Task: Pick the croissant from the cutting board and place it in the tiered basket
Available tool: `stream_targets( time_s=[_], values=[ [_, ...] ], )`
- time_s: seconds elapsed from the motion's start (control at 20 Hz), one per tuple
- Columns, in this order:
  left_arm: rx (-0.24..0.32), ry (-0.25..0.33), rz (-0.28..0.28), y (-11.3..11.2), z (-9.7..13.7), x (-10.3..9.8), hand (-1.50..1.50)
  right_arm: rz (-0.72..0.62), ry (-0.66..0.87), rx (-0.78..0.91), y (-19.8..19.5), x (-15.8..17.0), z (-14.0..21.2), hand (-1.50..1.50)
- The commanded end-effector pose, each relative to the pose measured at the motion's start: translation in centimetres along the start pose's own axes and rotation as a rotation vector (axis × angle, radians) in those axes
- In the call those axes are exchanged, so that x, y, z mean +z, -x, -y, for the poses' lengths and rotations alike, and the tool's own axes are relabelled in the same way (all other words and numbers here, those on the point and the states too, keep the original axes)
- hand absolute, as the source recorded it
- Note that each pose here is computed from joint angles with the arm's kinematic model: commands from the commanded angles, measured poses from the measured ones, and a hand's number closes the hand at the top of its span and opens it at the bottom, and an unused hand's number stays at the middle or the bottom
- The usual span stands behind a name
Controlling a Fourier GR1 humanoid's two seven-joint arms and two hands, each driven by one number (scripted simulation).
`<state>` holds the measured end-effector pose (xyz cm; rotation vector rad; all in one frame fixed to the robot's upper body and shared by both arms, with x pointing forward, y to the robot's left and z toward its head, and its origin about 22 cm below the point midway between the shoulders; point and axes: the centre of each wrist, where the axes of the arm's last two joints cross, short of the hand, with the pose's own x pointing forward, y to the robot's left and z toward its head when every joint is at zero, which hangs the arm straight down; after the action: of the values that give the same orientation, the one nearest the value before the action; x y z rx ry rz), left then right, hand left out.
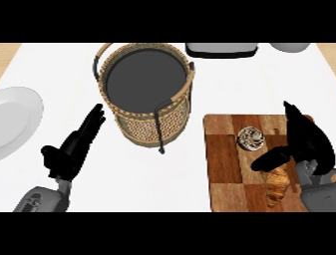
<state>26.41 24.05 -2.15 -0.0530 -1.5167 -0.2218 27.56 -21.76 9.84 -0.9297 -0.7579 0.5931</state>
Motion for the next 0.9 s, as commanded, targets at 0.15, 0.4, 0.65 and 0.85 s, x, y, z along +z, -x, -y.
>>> stream_targets(
  time_s=[0.15,0.4,0.65,0.85],
  values=[
    [0.001,-0.016,-0.011,0.0,0.0,-0.1,0.0,-0.204,0.086,0.063,-1.6,2.2,0.9,-1.5],
    [0.013,0.016,0.011,-0.1,0.7,-0.2,0.0,-0.343,0.034,0.164,0.1,-0.3,-0.3,-1.5],
    [0.007,0.002,0.008,1.2,-0.1,0.9,0.0,-0.397,-0.004,0.103,0.8,-0.5,-1.4,-1.5],
    [0.004,0.019,0.029,-0.9,1.1,-1.3,0.0,-0.377,-0.008,0.084,0.7,0.4,-1.0,-1.5]
  ],
)
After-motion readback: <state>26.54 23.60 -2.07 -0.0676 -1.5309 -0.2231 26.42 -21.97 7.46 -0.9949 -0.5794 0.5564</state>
